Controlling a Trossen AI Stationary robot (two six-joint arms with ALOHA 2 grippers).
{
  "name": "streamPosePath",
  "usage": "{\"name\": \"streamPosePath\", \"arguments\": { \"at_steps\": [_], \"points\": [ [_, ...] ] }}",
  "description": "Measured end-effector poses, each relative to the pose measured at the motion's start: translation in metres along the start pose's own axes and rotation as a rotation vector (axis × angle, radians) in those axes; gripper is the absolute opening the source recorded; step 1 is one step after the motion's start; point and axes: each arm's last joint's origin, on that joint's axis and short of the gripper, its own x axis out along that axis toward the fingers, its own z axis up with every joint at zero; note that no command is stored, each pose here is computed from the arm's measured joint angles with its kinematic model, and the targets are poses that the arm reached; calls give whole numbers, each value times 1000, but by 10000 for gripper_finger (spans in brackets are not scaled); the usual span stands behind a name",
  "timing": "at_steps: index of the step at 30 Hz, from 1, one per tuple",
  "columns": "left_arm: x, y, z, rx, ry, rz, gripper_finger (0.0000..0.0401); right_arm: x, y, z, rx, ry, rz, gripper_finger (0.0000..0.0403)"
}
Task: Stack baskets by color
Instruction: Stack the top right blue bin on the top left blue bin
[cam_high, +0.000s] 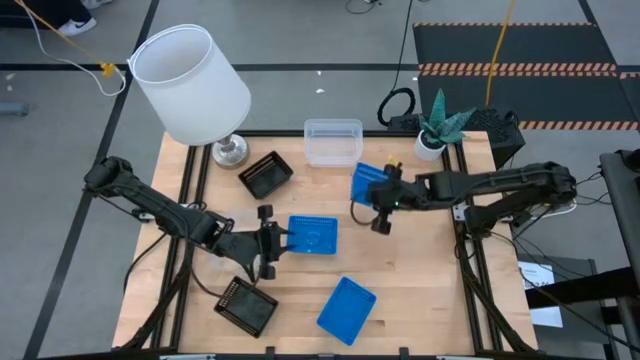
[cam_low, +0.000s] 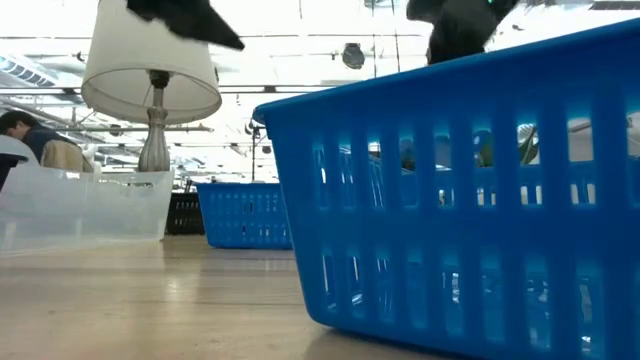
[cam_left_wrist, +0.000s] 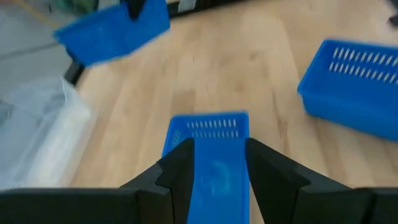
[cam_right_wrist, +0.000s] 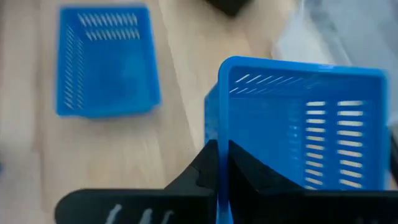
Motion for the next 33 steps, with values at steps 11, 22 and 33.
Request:
{"name": "streamPosePath", "arguments": {
  "at_steps": [11, 22, 33],
  "points": [
    [-24, 6, 53, 121, -124, -72, 231, 13, 48, 56, -212, -68, 39, 5],
    [-5, 7, 50, 273, -58, -6, 280, 46, 77, 89, -425, -197, 44, 10],
    [32, 12, 38, 362, 65, 197, 230, 49, 78, 90, -445, -204, 41, 10]
  ]
}}
